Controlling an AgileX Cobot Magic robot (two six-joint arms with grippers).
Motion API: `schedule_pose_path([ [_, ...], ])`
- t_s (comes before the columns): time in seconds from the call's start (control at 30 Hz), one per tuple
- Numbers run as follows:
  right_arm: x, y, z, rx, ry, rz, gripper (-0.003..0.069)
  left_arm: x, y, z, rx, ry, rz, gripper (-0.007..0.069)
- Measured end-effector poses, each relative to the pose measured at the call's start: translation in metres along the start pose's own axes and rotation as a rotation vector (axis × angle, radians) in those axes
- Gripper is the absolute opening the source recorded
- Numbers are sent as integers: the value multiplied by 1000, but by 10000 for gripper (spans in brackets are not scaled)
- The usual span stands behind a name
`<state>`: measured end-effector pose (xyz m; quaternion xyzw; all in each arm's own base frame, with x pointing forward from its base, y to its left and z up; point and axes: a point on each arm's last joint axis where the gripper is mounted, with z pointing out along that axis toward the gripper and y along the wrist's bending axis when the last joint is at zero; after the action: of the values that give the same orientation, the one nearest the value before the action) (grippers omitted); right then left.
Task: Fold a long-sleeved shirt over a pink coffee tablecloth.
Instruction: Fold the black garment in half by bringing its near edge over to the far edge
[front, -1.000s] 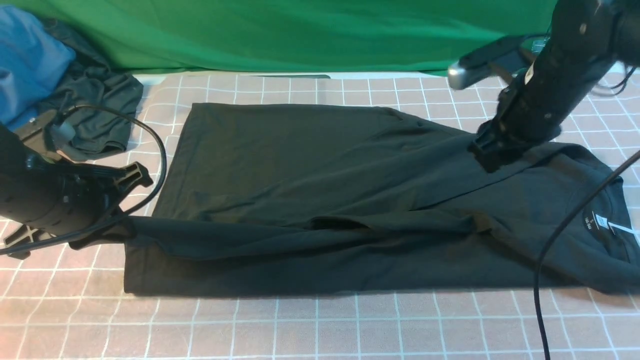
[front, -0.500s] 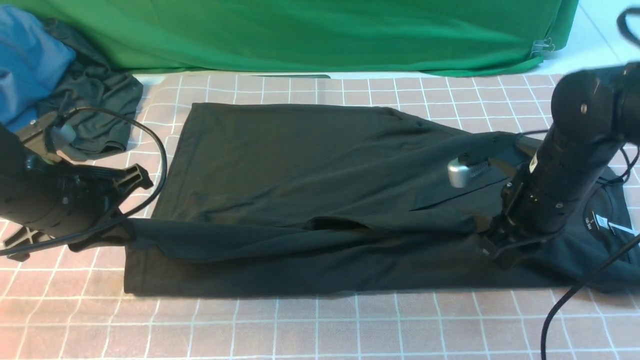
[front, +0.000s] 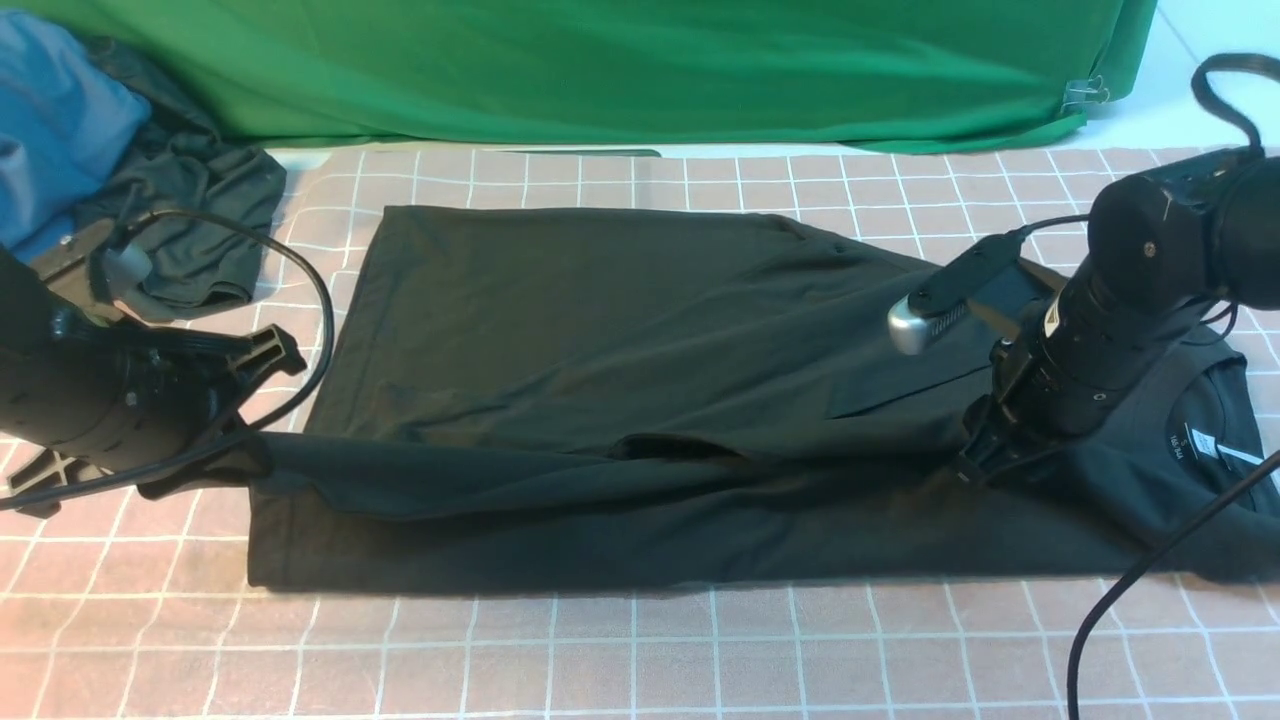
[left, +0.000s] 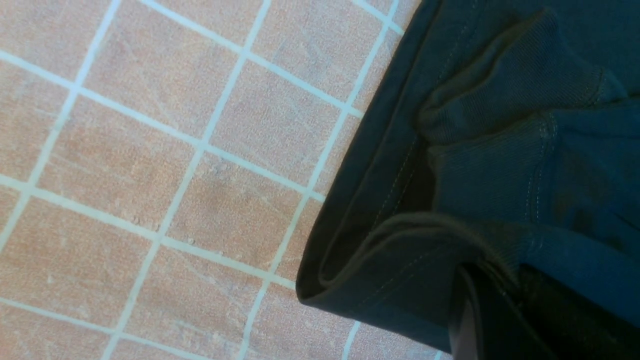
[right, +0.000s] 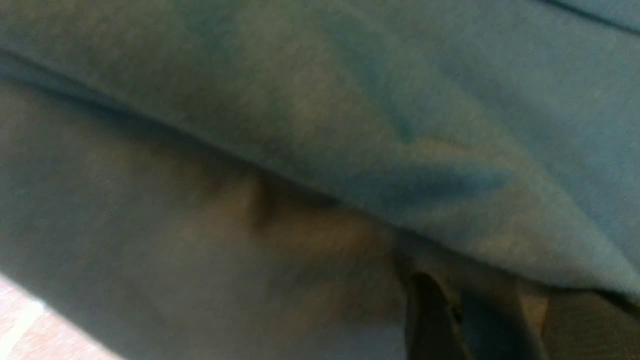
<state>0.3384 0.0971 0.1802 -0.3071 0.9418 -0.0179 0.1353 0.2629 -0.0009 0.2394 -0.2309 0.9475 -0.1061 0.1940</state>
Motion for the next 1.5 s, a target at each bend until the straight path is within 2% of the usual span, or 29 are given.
schedule_pose_path([
  [0.5, -17, -11, 2, 123, -176, -40, 360, 0, 0, 0, 0, -2, 14, 29],
  [0.7, -17, -11, 2, 124, -182, -26, 360, 0, 0, 0, 0, -2, 14, 29],
  [0.87, -16, -9, 1, 108, -174, 49, 360, 0, 0, 0, -1, -2, 16, 29],
  [1.0, -21, 3, -15, 79, -216, 80, 360, 0, 1, 0, -6, -4, 22, 29],
  [1.17, -31, 37, -39, 32, -287, 38, 351, 0, 1, 0, -6, -4, 23, 29],
  [1.23, -32, 44, -38, 17, -284, 29, 323, 0, 1, 0, -7, -4, 23, 29],
  [1.33, -34, 53, -18, -6, -240, 20, 181, 0, 1, 0, -7, -4, 23, 29],
  [1.37, -34, 53, -17, -6, -237, 20, 172, 0, 1, 0, -7, -4, 23, 29],
  [1.4, -34, 54, -5, -11, -216, 19, 96, 0, 1, 0, -7, -4, 23, 29],
  [1.43, -35, 54, 2, -13, -209, 19, 62, 0, 1, 0, -7, -4, 23, 29],
  [1.5, -36, 54, 11, -13, -210, 19, 40, 0, 0, 0, -5, -3, 22, 29],
])
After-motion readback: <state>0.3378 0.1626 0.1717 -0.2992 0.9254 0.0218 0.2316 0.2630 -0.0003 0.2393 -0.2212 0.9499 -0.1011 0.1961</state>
